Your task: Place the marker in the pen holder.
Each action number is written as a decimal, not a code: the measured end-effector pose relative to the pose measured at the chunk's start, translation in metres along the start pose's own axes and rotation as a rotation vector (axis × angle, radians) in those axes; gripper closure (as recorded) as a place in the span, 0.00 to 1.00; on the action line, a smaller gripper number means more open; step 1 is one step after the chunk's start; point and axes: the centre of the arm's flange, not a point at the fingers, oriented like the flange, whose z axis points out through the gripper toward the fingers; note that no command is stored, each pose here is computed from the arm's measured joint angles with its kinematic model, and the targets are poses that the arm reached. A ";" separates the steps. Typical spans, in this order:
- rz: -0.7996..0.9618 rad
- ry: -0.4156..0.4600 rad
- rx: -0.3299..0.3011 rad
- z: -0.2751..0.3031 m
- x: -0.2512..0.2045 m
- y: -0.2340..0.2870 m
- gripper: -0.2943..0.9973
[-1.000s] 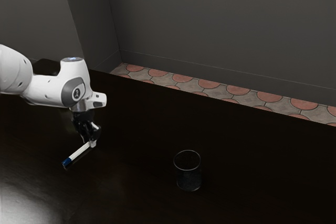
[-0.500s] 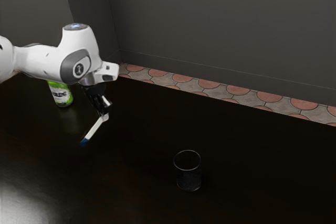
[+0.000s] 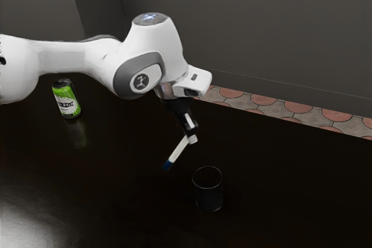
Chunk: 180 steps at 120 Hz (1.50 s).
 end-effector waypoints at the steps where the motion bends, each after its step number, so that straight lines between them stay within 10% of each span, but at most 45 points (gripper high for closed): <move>1: 0.004 0.002 -0.001 -0.001 0.002 0.003 0.84; 142: -0.035 -0.087 -0.077 0.090 0.056 0.029 0.81; 160: -0.017 -0.105 -0.088 0.075 0.046 0.040 0.57; 180: -0.073 -0.012 -0.018 -0.066 0.033 -0.021 0.38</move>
